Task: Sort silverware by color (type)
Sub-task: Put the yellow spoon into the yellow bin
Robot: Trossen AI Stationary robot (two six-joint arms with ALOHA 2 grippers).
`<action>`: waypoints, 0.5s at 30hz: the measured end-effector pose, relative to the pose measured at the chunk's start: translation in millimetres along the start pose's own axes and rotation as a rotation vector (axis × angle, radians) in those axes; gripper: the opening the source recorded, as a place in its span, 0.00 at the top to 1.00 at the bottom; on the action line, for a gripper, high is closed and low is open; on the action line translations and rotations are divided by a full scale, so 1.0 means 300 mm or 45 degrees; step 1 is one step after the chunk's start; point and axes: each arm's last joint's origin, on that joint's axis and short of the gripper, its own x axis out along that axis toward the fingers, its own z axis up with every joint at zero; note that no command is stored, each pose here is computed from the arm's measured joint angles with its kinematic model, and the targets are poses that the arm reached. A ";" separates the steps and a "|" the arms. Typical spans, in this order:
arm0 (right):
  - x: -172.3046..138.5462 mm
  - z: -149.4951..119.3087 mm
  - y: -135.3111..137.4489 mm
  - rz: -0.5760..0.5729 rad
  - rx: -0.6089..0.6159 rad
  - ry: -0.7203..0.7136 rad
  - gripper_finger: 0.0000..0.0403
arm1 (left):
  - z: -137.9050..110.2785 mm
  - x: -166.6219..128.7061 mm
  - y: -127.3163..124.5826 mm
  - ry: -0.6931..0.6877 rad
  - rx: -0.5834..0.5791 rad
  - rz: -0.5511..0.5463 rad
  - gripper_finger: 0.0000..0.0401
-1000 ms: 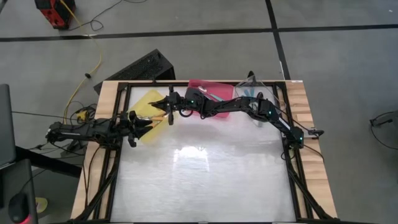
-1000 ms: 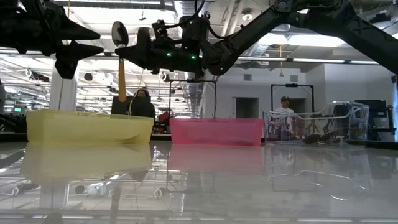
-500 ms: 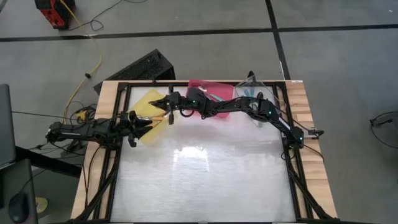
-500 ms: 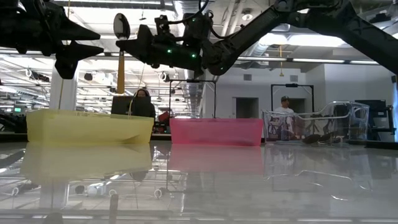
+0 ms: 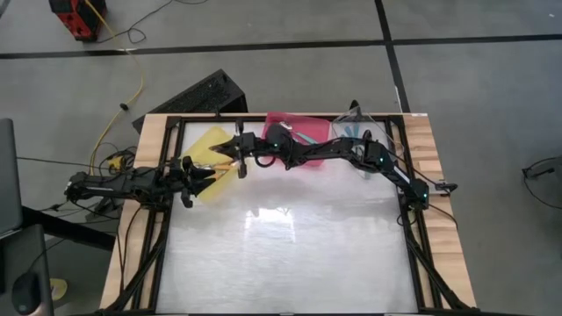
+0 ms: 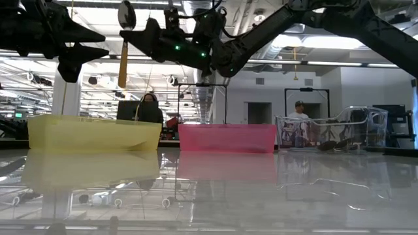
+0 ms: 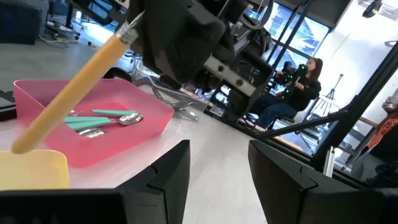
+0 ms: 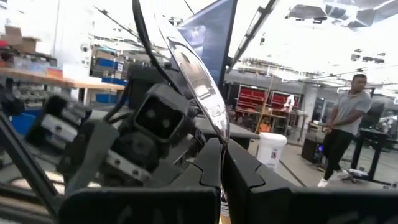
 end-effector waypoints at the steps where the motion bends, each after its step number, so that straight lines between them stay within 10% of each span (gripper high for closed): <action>1: 0.005 0.006 -0.001 0.001 0.011 -0.003 0.94 | 0.000 0.000 0.000 0.000 0.000 0.000 0.63; 15: 0.023 -0.024 0.031 0.033 0.049 0.119 0.94 | 0.000 0.000 0.000 0.000 0.001 0.000 0.63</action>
